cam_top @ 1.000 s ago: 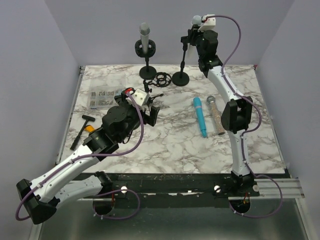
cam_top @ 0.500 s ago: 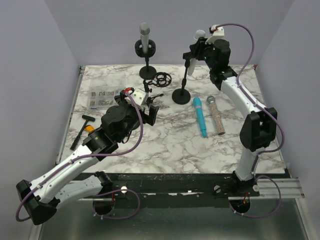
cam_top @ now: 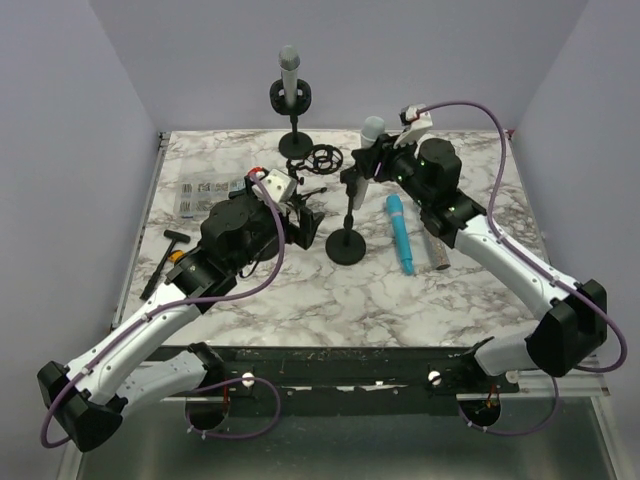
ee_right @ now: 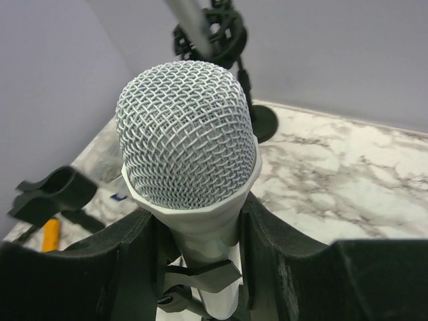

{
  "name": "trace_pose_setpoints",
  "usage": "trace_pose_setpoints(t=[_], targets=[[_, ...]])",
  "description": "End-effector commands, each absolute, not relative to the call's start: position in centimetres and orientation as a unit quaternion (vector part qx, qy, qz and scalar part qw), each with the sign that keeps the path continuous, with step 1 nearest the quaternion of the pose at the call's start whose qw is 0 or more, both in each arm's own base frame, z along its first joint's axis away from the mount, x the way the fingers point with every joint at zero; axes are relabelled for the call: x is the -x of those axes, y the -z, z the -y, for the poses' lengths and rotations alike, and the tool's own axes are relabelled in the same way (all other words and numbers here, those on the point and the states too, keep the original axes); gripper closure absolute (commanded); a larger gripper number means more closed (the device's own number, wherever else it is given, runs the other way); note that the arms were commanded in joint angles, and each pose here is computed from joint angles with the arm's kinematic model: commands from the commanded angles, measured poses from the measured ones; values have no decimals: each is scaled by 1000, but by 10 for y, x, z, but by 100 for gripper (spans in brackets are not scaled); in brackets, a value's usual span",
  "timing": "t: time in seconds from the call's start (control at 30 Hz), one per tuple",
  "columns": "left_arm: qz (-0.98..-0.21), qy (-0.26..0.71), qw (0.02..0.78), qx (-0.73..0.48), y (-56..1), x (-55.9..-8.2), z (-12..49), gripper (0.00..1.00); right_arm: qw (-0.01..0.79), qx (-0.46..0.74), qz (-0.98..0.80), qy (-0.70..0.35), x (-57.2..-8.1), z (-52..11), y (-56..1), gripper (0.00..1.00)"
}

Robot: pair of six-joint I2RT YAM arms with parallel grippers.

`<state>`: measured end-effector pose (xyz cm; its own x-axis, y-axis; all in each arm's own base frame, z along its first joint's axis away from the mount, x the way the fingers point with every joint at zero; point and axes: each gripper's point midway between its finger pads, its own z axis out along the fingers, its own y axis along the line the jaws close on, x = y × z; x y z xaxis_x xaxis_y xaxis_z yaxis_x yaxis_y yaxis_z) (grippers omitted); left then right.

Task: Remove the microphone from the stand

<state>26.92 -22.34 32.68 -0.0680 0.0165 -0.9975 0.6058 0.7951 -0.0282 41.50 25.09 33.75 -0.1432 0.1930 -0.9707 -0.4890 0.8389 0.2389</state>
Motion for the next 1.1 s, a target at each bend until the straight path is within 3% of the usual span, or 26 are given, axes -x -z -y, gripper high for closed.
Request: trace_pose_setpoints(t=[0.0,0.23,0.47,0.67,0.77,0.87,0.9,0.93,0.97,1.0,1.07], targets=[[-678,288,622,-266,-337,-257,248,1,619,88,-718,-304,-363,-276,-344,91],[-674,323,591,-303,-330,-249,268,5,592,89,-743,-300,-313,-311,-319,90],[-690,323,575,-298,-321,-253,272,12,594,76,-750,-280,-309,-314,-313,90],[-702,310,574,-285,-318,-259,268,10,602,76,-746,-275,-307,-312,-322,90],[-706,304,575,-282,-316,-262,268,15,604,77,-743,-277,-304,-315,-325,89],[-710,296,573,-283,-314,-266,268,31,602,85,-743,-281,-300,-324,-325,89],[-711,294,573,-282,-313,-268,268,43,601,90,-743,-279,-297,-327,-325,89],[-710,293,573,-285,-314,-267,269,62,602,93,-742,-281,-295,-331,-328,89],[-710,291,573,-289,-313,-268,269,90,604,97,-740,-280,-293,-334,-330,89],[-712,287,572,-289,-311,-269,268,100,604,98,-741,-275,-292,-335,-331,89],[-713,280,570,-298,-308,-270,268,100,607,84,-746,-261,-294,-328,-333,89]])
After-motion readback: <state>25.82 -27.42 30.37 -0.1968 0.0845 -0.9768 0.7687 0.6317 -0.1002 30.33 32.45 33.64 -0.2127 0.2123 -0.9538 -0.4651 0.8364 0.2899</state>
